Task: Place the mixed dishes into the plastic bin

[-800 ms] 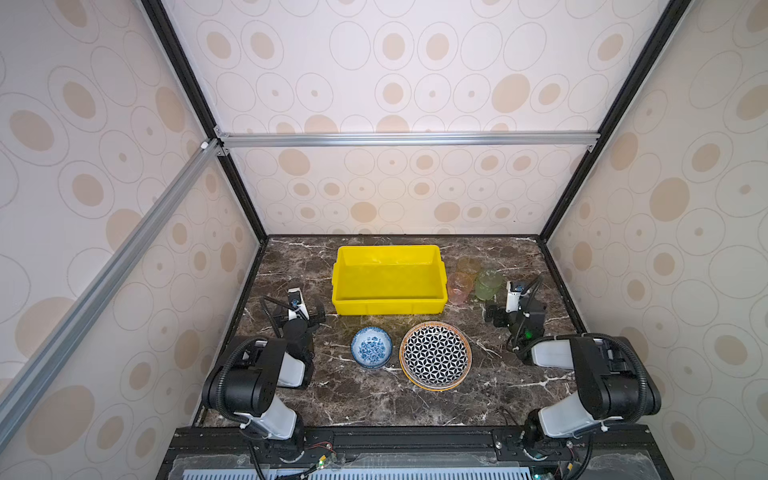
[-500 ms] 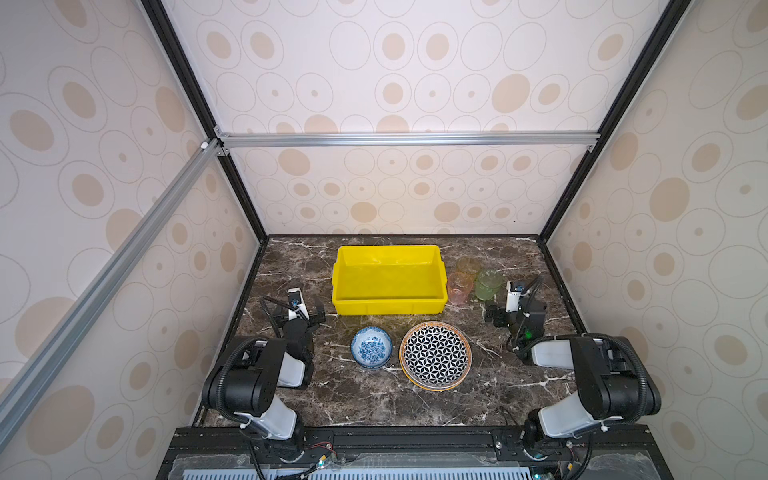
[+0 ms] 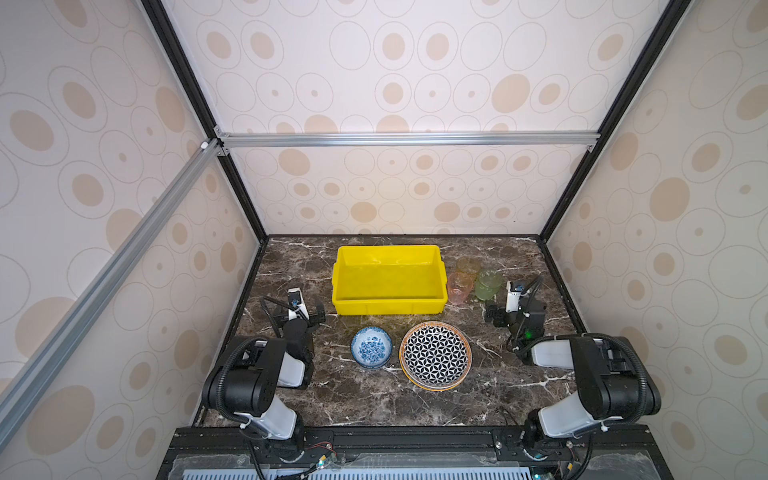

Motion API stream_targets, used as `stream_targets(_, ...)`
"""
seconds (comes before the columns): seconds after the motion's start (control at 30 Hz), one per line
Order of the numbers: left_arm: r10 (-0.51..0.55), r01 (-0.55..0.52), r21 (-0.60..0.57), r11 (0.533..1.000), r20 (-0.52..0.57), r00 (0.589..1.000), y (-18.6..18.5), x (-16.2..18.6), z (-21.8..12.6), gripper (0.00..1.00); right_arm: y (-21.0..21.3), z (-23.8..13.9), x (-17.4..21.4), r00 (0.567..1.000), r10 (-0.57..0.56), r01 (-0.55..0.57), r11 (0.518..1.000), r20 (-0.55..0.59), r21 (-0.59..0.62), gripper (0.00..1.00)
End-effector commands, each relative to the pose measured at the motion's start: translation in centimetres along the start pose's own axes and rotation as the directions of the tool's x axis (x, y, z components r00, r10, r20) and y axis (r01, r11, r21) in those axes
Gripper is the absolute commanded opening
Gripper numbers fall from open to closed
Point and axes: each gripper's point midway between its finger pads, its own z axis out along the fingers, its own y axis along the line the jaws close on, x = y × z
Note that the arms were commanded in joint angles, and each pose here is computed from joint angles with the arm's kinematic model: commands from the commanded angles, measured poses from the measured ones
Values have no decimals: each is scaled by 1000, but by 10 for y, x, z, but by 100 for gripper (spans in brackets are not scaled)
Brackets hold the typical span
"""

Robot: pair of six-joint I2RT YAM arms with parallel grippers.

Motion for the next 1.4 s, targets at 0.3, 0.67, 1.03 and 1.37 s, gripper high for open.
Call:
stream_targets(0.3, 5, -5, -9, 1000, 23, 1000, 3, -6, 2, 99, 2, 2, -8, 1000, -18, 18, 1000, 20, -2, 100)
stream_targets(0.67, 4, -4, -8, 1000, 26, 1000, 2, -6, 2, 99, 3, 2, -9, 999, -24, 24, 1000, 22, -3, 100)
stream_targets(1.03, -19, 21, -62, 998, 28, 999, 12, -7, 0, 99, 2, 1, -13, 1000, -25, 25, 1000, 8, 15, 100)
stream_targets(1.37, -15, 17, -60, 998, 34, 999, 12, -9, -1, 99, 6, -5, -21, 999, -34, 34, 999, 14, -8, 100)
